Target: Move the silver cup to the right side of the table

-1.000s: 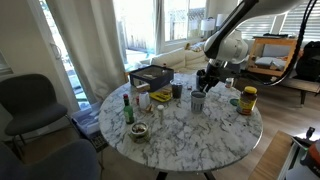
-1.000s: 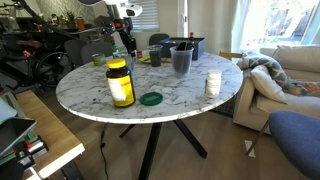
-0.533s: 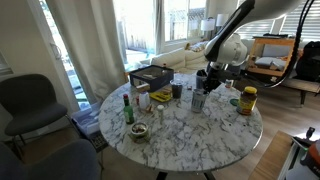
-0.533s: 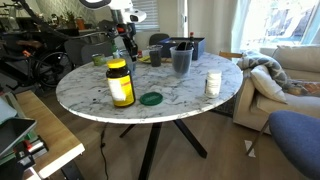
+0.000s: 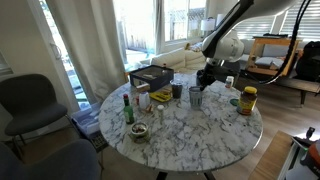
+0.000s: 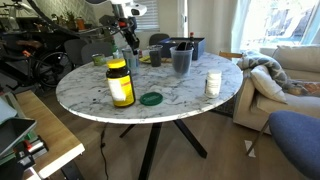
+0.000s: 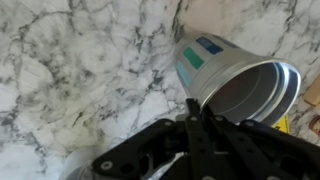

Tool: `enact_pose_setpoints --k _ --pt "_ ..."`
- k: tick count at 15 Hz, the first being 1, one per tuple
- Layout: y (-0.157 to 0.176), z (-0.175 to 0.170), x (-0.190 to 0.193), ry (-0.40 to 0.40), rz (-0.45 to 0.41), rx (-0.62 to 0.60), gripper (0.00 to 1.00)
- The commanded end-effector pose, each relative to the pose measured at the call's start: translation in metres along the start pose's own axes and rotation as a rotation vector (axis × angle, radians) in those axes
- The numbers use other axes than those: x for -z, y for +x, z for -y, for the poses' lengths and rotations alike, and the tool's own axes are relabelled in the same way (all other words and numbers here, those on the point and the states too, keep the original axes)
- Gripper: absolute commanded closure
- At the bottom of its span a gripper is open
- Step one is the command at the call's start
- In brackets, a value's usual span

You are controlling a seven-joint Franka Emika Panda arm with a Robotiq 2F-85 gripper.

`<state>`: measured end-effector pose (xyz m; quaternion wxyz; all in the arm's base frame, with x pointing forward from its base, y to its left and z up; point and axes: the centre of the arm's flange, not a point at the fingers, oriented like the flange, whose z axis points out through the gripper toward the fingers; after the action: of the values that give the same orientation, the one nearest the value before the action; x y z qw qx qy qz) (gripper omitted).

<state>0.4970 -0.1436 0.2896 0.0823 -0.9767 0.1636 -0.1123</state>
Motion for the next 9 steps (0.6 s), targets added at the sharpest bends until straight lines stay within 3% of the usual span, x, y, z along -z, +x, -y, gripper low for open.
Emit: enact_pose_setpoints --k 1,4,5,6,7,9 --pt "-0.021 -0.034 0.075 -0.126 -0.038 -0.08 0.99" --pt "-0.041 -0.086 0.112 -0.219 -0.097 -0.223 0.99" --pt "-0.05 -0.103 0.128 -0.228 -0.15 -0.272 0.99" --pt "-0.063 -0.112 0.144 -0.188 -0.177 -0.283 0.99" --pt "-0.028 -0.105 0.107 -0.201 -0.139 -0.24 0.95" --pt "-0.043 -0.119 0.131 -0.19 -0.181 -0.278 0.99"
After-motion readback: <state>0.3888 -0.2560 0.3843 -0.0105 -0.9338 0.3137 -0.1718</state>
